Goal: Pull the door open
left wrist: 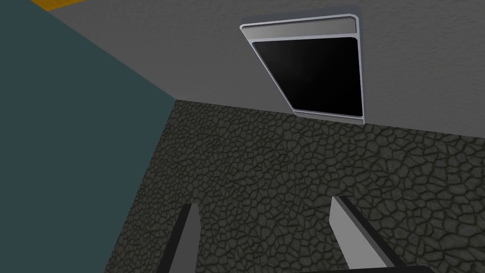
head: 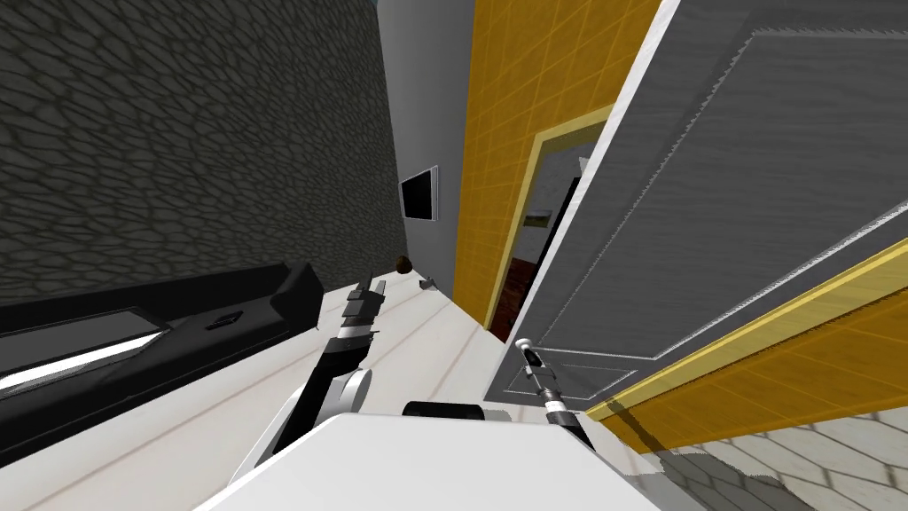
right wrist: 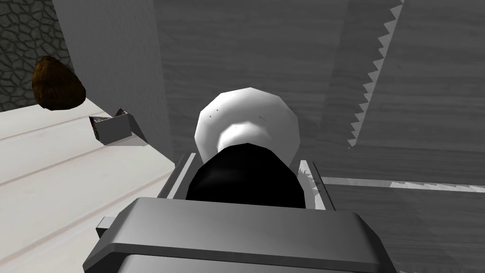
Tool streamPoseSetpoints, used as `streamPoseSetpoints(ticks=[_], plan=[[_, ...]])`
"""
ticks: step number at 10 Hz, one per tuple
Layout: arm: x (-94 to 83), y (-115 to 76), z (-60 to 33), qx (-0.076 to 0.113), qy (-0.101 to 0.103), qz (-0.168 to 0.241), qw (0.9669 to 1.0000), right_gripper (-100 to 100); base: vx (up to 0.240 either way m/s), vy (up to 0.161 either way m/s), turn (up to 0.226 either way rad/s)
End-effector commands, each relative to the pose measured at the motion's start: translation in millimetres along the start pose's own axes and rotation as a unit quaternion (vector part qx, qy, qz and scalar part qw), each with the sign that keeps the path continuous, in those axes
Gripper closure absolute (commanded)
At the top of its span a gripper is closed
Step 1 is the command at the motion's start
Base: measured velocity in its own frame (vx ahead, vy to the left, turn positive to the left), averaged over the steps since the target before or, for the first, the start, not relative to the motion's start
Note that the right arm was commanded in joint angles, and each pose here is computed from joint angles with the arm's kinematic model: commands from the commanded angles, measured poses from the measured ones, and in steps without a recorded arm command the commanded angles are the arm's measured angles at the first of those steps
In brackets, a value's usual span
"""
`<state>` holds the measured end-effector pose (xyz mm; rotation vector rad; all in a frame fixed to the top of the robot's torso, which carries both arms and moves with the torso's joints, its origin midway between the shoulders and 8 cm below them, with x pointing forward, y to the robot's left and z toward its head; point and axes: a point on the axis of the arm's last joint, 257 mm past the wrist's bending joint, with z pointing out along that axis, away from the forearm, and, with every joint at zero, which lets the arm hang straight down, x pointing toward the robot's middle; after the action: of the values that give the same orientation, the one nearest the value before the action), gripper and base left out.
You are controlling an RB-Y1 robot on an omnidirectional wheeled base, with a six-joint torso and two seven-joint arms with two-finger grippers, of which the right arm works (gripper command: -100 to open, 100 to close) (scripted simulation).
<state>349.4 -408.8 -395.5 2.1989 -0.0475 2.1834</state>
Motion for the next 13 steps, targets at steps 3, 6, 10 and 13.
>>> streamPoseSetpoints(ticks=[3, 6, 10, 13], plan=[[3.5, 1.0, -15.9, 0.026, 0.004, 0.004, 0.9997, 100, -0.201, -0.058, 0.159], [0.4, 1.7, -22.4, 0.03, 0.0, 0.003, 0.9996, 100, -0.138, -0.04, 0.117], [1.6, 3.9, -33.2, 0.042, 0.002, 0.003, 0.9991, 100, -0.202, -0.061, 0.141], [2.6, 5.3, -41.1, 0.052, 0.003, 0.004, 0.9986, 100, -0.219, -0.077, 0.154]])
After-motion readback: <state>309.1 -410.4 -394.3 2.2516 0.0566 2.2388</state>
